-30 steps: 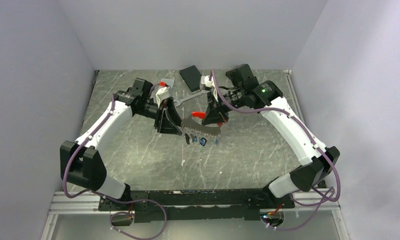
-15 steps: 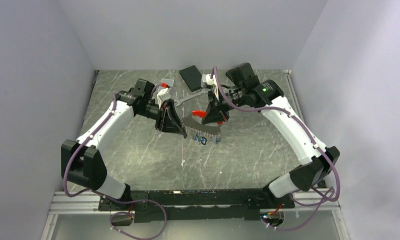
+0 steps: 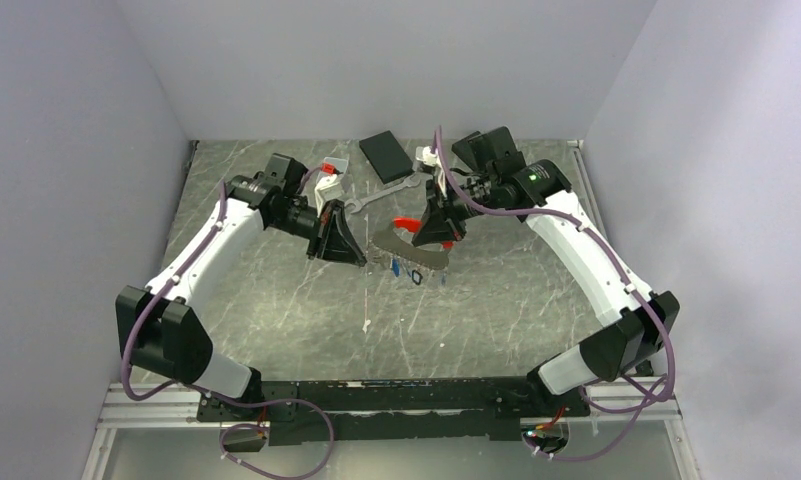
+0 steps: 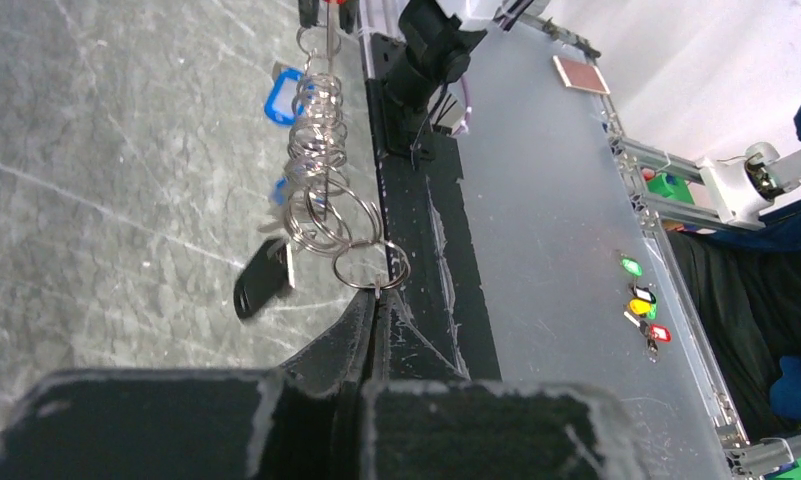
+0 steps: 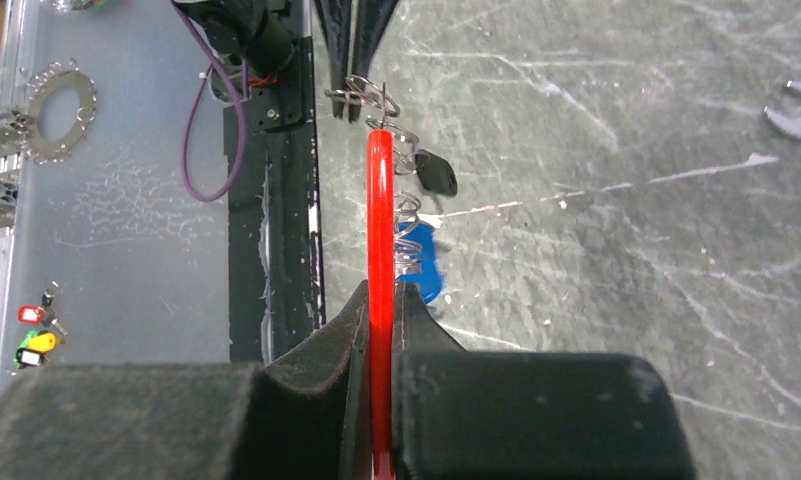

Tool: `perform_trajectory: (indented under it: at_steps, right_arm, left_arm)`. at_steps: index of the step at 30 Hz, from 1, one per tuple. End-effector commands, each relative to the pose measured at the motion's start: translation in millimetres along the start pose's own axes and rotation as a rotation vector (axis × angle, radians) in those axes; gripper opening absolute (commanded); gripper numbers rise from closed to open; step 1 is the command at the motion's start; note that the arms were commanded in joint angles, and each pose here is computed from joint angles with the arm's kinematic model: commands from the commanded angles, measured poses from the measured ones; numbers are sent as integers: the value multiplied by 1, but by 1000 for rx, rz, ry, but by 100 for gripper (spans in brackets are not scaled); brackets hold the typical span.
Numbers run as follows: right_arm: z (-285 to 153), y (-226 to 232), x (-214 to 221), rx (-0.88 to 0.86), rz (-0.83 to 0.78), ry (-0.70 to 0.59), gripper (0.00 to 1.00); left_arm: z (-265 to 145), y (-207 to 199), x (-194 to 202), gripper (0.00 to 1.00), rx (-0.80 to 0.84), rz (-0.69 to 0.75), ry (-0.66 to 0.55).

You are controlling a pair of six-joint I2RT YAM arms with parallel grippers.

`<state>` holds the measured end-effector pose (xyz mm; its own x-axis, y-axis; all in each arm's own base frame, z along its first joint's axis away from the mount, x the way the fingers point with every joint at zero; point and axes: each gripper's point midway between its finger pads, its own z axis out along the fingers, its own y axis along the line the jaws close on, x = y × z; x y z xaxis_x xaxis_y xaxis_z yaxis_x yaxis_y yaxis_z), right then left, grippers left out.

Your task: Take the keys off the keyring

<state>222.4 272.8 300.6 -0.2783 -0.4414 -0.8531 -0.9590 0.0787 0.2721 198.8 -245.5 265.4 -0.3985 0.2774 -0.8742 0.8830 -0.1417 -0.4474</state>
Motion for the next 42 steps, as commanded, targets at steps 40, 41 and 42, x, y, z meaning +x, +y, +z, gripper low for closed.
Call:
perform_trajectory:
  at_steps: [40,41,42]
  right_arm:
    - [26,-19,40,-95,-54,-80,0]
    - [26,-19,40,-100,-60,-84,0]
    - [27,-19,40,-107,-63,-88,0]
  left_arm:
    - [-14,-6,-22,0,-216,73,150]
    - [-14,-5,-19,0,-227,75,166]
    - [-14,-3,-16,0,-233,79,179]
